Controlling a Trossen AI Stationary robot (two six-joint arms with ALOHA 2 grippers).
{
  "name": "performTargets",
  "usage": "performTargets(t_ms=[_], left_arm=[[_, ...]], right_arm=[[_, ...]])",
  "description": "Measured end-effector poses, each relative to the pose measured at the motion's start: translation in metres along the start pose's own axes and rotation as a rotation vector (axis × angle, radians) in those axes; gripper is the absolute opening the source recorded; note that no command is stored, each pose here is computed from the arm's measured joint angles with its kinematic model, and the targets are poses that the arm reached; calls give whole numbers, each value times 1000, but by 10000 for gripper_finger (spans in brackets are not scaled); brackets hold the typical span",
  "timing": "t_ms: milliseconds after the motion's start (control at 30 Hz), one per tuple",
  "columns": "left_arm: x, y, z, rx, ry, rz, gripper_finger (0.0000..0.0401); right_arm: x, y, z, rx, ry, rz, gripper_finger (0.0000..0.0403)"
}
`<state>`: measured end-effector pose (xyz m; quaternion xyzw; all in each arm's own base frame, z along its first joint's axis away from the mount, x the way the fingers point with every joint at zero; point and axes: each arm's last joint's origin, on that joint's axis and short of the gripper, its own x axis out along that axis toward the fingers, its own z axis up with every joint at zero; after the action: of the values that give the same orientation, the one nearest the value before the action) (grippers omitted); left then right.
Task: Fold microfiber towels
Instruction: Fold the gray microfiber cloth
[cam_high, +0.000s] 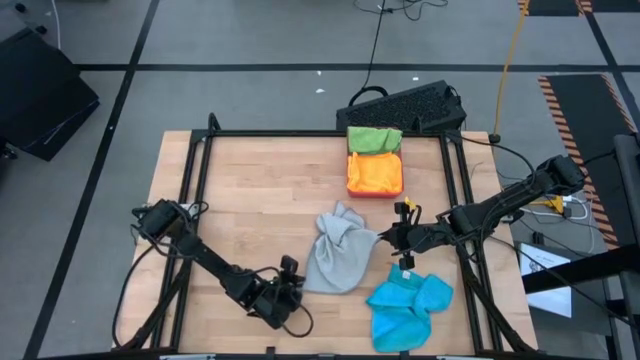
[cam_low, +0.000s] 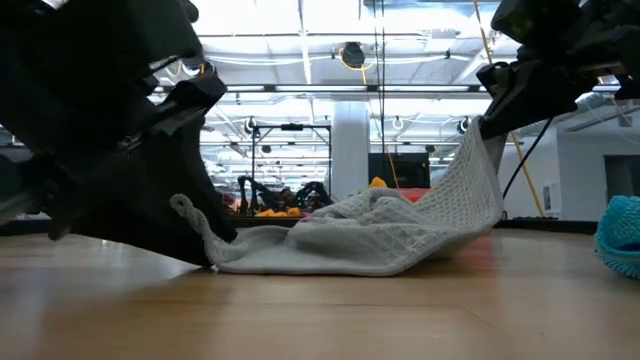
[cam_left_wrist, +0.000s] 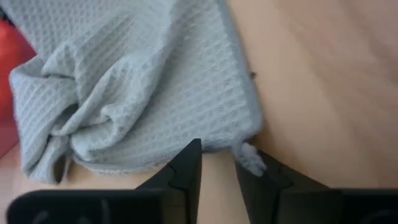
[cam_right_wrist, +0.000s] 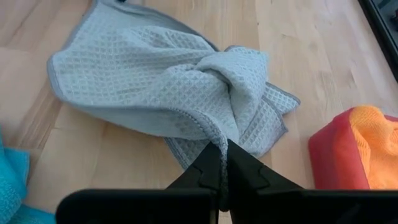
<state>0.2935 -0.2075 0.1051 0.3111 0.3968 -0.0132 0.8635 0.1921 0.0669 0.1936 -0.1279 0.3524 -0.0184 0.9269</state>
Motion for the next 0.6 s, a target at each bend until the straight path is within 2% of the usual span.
performTargets(t_ms=[200,300,400,600], left_arm=[[-3,-4,1,8,-11,-22,69],[-4,-4,0,-36,-8,-4,67],[-5,-6,2,-56,-22,-2,83],[-9,-11,3,-2,-46,-10,138]], right_arm=[[0,0,0,-1,1,0,4],[0,0,0,-1,1,0,4],[0,0,0,-1,1,0,4],[0,0,0,0,0,0,4]])
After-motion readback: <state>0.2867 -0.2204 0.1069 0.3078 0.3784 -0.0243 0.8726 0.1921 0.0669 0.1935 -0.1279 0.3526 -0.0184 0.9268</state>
